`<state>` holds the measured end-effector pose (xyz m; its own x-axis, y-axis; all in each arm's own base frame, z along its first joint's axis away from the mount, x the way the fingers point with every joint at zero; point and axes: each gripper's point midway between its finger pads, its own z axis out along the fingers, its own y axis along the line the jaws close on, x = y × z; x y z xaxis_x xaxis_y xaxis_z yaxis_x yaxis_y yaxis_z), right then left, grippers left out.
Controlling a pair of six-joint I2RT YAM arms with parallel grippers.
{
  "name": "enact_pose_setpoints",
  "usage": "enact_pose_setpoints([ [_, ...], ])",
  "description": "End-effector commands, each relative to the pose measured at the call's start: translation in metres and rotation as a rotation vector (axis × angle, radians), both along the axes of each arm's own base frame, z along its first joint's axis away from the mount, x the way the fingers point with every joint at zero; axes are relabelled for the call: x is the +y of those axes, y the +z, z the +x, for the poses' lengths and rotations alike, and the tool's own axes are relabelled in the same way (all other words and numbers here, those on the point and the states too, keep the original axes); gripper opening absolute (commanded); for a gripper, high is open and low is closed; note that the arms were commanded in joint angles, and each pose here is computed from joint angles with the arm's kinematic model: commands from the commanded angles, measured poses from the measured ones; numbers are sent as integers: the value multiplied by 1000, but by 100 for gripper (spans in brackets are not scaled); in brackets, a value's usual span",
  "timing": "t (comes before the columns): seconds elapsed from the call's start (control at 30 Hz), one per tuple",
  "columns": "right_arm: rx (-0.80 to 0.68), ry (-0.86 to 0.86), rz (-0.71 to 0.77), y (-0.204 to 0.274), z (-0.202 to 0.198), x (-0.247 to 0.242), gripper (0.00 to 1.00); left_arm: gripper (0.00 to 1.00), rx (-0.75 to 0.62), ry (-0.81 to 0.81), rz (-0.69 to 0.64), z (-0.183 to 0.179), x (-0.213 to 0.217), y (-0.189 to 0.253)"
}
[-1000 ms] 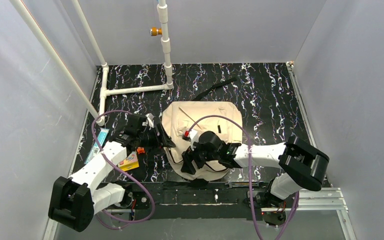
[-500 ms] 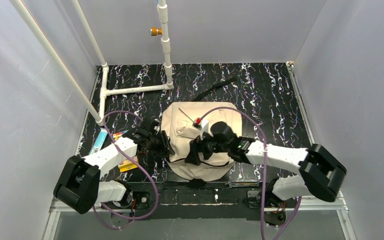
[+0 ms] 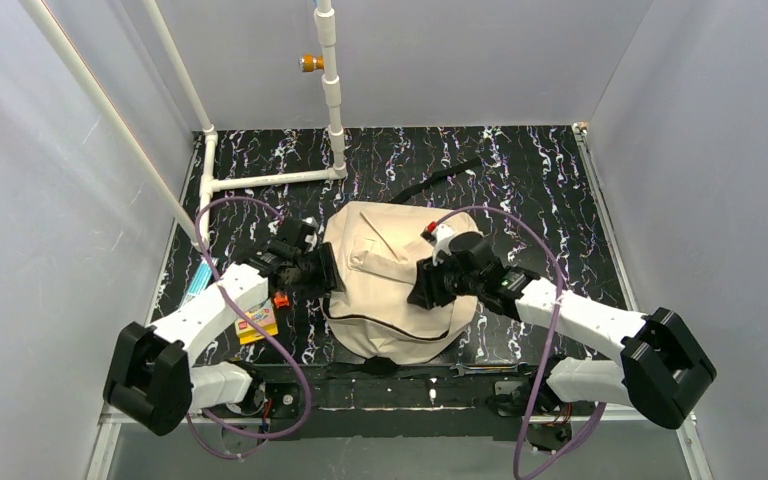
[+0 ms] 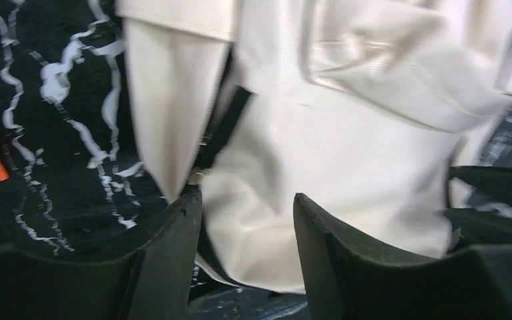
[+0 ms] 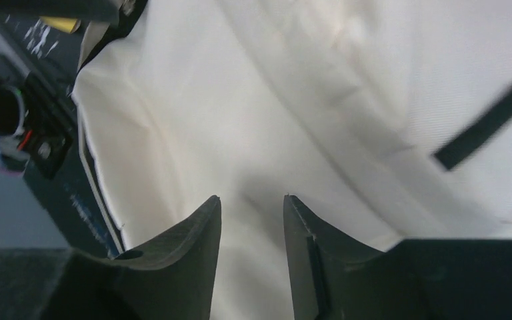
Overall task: Pack the student bag
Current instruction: Adjust the student bag at the center of the board.
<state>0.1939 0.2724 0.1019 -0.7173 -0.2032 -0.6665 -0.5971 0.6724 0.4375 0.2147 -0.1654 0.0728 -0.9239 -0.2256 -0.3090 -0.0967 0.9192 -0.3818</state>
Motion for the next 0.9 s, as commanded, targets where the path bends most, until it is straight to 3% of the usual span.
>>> enact_pose_setpoints([
  [0.0, -21, 201, 143, 19, -46, 34, 47, 54, -88, -126, -194, -3, -30, 56],
  [0.17, -106, 43, 56, 25, -15, 23, 52, 56, -105, -221, -499, -20, -78, 102],
  [0.27, -142, -116, -1, 31, 18, 0, 58, 55, -90, -273, -569, -36, -104, 105],
  [0.37, -182, -260, -18, 52, 56, -22, 73, 53, -39, -266, -520, -40, -116, 81],
  [0.47, -173, -345, -71, 62, 86, -38, 77, 52, 13, -248, -476, -44, -122, 51],
  [0.63, -89, -395, -175, 43, 110, -52, 75, 52, 112, -192, -354, -55, -109, -13],
  [0.7, -34, -414, -200, 32, 117, -53, 71, 52, 145, -180, -314, -61, -101, -33],
  [0.87, 57, -385, -218, 6, 113, -44, 60, 52, 162, -189, -297, -64, -100, -47],
])
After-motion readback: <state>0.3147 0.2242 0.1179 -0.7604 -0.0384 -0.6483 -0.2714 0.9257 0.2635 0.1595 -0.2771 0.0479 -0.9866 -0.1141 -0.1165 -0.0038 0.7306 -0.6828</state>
